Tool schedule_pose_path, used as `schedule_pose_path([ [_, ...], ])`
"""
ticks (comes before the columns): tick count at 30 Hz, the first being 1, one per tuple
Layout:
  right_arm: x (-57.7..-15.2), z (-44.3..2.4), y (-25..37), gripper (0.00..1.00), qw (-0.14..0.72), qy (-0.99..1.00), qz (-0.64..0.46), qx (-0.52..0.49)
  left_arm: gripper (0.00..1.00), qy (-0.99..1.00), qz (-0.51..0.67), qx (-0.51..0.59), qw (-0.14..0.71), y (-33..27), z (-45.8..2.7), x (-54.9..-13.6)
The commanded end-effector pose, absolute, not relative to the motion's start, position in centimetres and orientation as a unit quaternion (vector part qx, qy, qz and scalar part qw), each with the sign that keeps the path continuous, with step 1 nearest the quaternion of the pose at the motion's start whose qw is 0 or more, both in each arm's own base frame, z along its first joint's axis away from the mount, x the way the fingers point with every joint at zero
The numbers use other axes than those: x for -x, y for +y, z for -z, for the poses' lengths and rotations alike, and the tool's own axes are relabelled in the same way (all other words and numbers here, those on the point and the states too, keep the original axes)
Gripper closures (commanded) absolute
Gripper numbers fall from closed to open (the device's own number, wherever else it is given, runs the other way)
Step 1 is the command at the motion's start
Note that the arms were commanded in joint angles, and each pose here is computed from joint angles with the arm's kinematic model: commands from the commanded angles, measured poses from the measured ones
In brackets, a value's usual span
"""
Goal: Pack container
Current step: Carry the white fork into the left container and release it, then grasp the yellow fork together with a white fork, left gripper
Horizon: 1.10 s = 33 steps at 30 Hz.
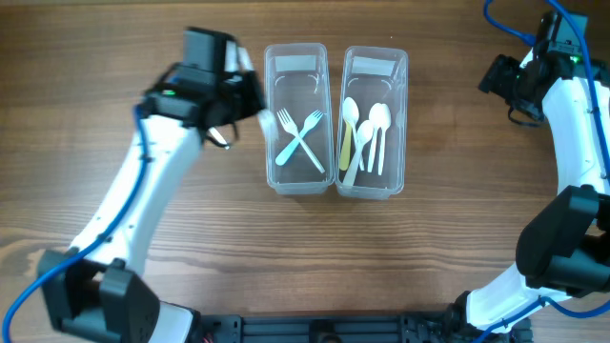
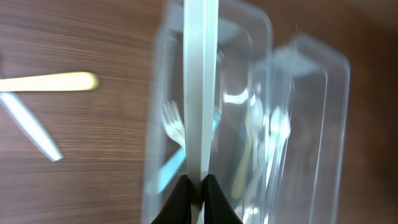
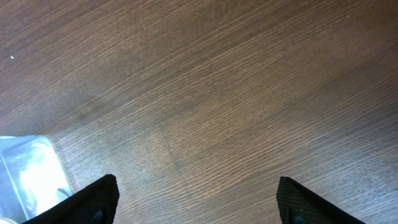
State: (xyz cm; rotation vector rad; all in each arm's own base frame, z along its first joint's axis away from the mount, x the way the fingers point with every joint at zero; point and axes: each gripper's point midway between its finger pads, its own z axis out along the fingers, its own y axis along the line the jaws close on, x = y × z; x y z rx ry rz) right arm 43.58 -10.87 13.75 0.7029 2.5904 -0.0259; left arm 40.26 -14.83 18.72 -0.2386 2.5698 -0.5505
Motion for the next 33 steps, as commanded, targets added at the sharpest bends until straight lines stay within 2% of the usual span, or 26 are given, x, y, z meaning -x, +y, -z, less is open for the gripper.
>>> schedule_pose_path([
  [1,-43.5,-12.7,-10.6,0.19,0.214,0.943,0.004,-0.253,0.96,0.964,0.158,-0.002,0.214,-19.0,-13.7,-39.6],
  [6,-43.5,-12.7,-10.6,0.19,0.214,0.943,0.004,-0.253,0.96,0.973,0.144,-0.03,0.176,-20.9,-9.7,-39.3],
  [7,-43.5,-12.7,-10.6,0.19,0.214,0.943,0.004,-0.254,0.87,0.975,0.14,-0.04,0.17,-21.0,-8.9,-39.2],
  [8,-43.5,-12.7,-10.6,0.19,0.214,0.943,0.004,-0.253,0.72,0.976,0.137,-0.042,0.166,-21.0,-8.4,-39.2],
  [9,-43.5,-12.7,-10.6,0.19,0.214,0.943,0.004,-0.253,0.62,0.976,0.137,-0.041,0.163,-21.0,-8.2,-39.2],
  [10,-43.5,-12.7,-10.6,0.19,0.214,0.943,0.004,-0.253,0.6,0.976,0.137,-0.04,0.164,-20.9,-8.1,-39.3],
  [13,-43.5,-12.7,-10.6,0.19,0.214,0.943,0.004,-0.253,0.62,0.97,0.146,-0.036,0.189,-20.9,-10.2,-40.3],
  [16,-43.5,-12.7,-10.6,0.19,0.214,0.944,0.004,-0.253,0.55,0.958,0.157,-0.024,0.24,-19.9,-15.3,-41.8],
  [20,-43.3,-12.6,-10.5,0.19,0.21,0.944,0.004,-0.253,0.57,0.947,0.086,0.06,0.302,-14.1,-19.4,-43.0],
  [22,-43.3,-12.6,-10.5,0.19,0.209,0.945,0.004,-0.253,0.56,0.942,0.041,0.156,0.294,-9.8,-19.0,-42.7],
  [25,-43.2,-12.5,-10.5,0.18,0.209,0.945,0.004,-0.254,0.52,0.929,0.019,0.285,0.237,-4.8,-16.2,-41.4],
  [29,-43.3,-12.6,-10.5,0.18,0.209,0.944,0.003,-0.254,0.56,0.885,0.007,0.428,0.185,0.0,-12.5,-40.8],
  [33,-43.3,-12.6,-10.5,0.18,0.209,0.944,0.003,-0.254,0.62,0.863,0.051,0.48,0.149,1.3,-10.1,-41.8],
])
